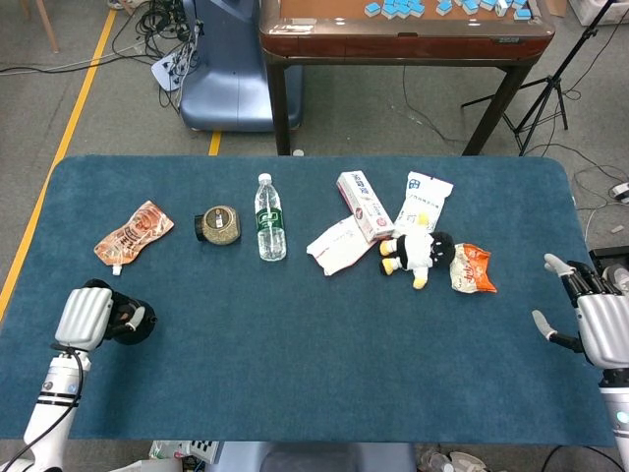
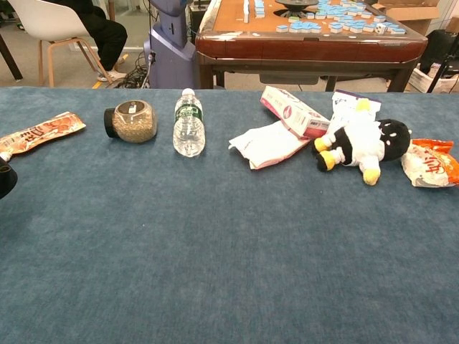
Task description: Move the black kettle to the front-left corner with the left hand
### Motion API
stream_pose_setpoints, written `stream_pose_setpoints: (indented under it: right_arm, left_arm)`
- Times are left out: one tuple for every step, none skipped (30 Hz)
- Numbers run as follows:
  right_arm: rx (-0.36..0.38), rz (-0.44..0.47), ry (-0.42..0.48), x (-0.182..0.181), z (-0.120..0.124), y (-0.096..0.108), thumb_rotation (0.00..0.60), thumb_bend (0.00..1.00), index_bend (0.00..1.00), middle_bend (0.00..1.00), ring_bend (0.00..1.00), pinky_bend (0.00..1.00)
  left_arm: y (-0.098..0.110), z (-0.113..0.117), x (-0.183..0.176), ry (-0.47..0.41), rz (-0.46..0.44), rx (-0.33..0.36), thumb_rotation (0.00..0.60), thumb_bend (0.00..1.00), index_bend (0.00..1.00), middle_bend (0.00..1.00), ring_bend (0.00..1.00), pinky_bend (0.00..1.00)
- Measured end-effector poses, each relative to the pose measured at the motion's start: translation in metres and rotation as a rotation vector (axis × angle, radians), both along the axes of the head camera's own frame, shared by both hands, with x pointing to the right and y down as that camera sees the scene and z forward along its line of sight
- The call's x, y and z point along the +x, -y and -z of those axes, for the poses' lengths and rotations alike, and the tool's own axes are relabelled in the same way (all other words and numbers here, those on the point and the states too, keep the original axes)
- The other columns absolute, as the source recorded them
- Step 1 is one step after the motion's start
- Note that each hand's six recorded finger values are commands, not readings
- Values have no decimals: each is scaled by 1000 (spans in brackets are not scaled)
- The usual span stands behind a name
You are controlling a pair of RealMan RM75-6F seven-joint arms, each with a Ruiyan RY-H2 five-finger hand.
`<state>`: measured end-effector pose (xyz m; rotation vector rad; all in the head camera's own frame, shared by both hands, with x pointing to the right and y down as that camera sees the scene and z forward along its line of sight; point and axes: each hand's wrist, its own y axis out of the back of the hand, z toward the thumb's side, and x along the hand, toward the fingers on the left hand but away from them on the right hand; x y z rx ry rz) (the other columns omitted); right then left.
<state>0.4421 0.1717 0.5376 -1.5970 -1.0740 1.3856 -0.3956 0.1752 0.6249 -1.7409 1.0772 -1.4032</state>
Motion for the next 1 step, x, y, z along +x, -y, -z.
stream_pose_setpoints:
  right_arm:
    - [0,0,0,0,0,0,600,328,133,246,147,252]
  left_arm:
    - [0,0,0,-1,1,0,565,323,1000,1000,978,338]
